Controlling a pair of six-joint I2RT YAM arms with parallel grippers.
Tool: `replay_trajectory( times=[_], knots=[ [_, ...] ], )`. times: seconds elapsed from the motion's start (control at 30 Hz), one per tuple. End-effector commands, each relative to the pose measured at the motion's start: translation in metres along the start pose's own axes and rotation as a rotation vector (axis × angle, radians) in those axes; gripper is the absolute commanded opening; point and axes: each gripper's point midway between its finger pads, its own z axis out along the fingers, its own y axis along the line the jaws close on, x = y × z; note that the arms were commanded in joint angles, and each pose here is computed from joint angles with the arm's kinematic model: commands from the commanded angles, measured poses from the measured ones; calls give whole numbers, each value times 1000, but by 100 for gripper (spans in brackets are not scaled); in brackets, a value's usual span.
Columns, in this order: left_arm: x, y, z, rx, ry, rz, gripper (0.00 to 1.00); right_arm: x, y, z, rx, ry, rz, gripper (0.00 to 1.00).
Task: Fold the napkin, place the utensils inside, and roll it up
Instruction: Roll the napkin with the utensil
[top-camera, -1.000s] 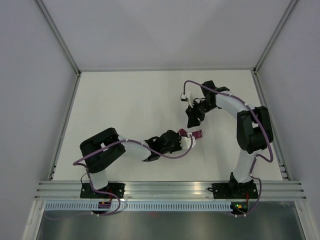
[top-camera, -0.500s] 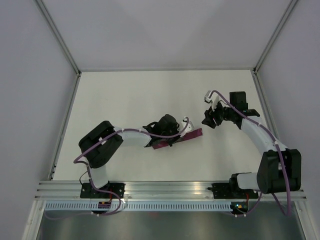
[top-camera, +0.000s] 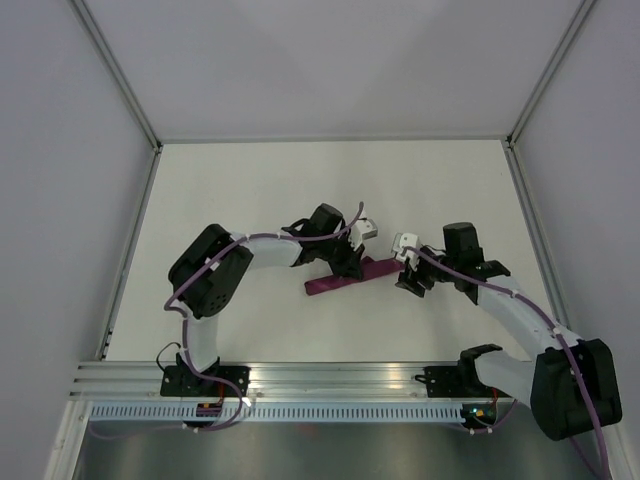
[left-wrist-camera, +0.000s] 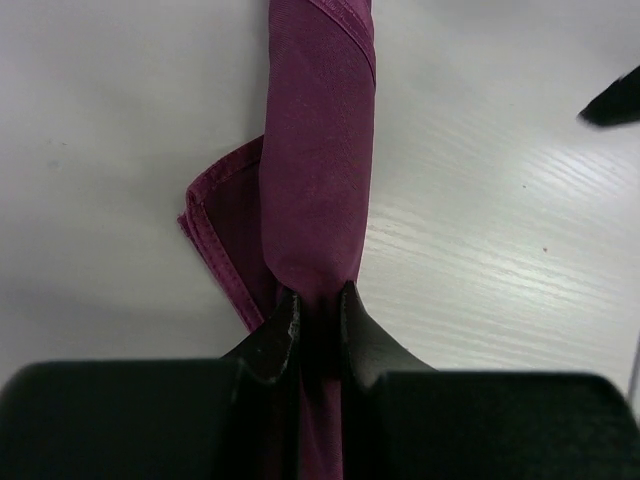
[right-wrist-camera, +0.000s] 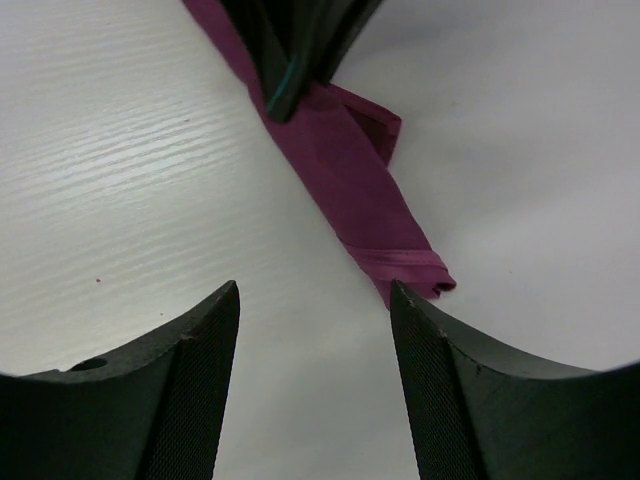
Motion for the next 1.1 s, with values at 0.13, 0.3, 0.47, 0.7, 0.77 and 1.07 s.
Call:
replay_trajectory(
  times=[0.13, 0.3, 0.47, 0.7, 0.77, 1.07],
  knots=[
    [63, -29, -1, 222, 216, -297, 2, -12, 4, 27, 78, -9, -252, 68],
    [66, -39, 0, 307, 260, -353, 2, -12, 13, 39, 77, 14, -309, 68],
    [73, -37, 3, 338, 302, -418, 2, -12, 29, 49, 20, 43, -350, 68],
    [78, -35, 1, 345, 320, -452, 2, -3, 55, 64, -85, 111, -388, 69],
    [78, -35, 1, 355, 324, -463, 3, 1, 56, 68, -89, 127, -392, 68],
    [74, -37, 1, 398, 318, -498, 5, 12, 59, 80, -98, 175, -402, 58]
  ],
)
